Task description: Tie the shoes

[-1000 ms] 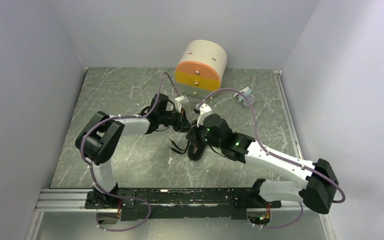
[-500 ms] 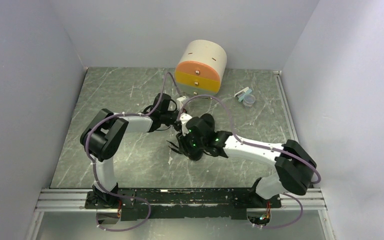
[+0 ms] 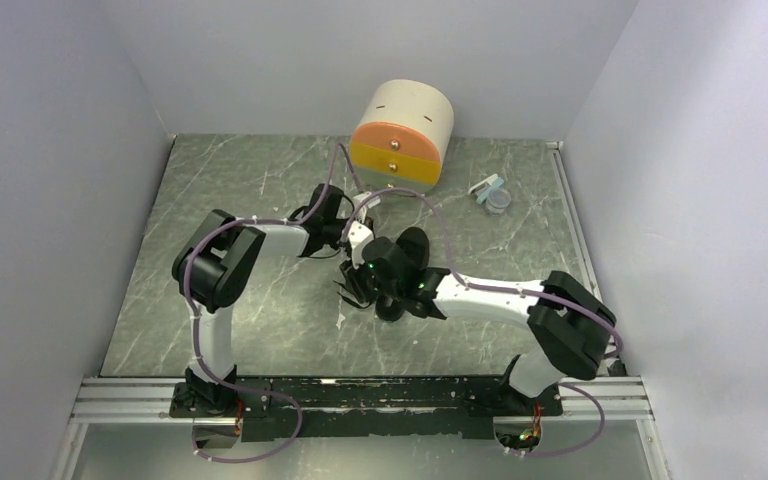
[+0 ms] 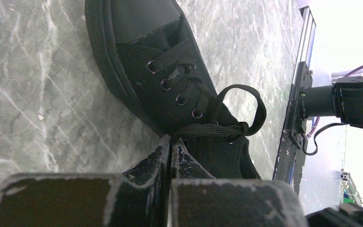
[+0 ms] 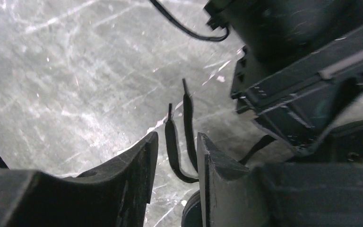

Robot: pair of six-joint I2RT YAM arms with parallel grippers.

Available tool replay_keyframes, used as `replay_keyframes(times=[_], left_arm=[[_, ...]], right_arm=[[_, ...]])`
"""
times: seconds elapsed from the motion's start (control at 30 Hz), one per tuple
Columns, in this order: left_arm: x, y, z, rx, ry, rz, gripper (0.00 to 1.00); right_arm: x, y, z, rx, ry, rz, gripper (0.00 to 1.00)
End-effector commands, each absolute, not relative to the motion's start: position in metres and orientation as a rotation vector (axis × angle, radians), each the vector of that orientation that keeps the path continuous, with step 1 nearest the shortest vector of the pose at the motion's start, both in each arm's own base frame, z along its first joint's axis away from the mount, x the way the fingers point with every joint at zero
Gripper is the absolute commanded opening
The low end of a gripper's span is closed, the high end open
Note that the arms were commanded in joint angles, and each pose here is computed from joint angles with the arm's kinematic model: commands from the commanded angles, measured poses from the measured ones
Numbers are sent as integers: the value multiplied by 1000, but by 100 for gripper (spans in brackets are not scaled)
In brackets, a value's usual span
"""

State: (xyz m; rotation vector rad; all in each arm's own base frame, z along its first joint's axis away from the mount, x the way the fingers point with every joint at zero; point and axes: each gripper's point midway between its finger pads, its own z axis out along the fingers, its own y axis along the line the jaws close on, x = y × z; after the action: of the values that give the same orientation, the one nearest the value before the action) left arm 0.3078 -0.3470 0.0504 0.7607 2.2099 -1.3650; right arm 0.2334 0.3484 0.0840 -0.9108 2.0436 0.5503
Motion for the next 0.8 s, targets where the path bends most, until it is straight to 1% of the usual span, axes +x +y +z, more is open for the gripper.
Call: replay_keyframes(times=[0.0, 0.07, 0.13, 0.23, 0.4, 0.43, 0.53, 0.67, 0.77], left_arm=[[308, -343, 62, 792, 2177, -1397, 5], [305, -342, 69, 802, 2152, -1407, 5], [303, -340, 74, 804, 2138, -1408, 5], [299, -340, 80, 789, 2117, -1429, 5], [293, -340, 93, 734, 2088, -1471, 5], [290, -339, 94, 720, 2091, -1480, 5], [278, -340, 99, 719, 2075, -1508, 5], [265, -344, 97, 719, 2092, -1512, 5], [260, -345, 105, 684, 2061, -1516, 5]], right_arm=[[258, 355, 155, -722, 1906, 570, 41], [266, 345, 171, -646, 1930, 541, 44], [268, 332, 174, -581, 1992, 516, 47], [259, 303, 155, -461, 2168, 437, 48], [223, 255, 115, -308, 2422, 341, 50], [219, 243, 108, -255, 2464, 325, 53], [219, 213, 94, -55, 2568, 339, 55], [226, 211, 84, 42, 2578, 479, 57], [231, 220, 76, 29, 2594, 499, 57]])
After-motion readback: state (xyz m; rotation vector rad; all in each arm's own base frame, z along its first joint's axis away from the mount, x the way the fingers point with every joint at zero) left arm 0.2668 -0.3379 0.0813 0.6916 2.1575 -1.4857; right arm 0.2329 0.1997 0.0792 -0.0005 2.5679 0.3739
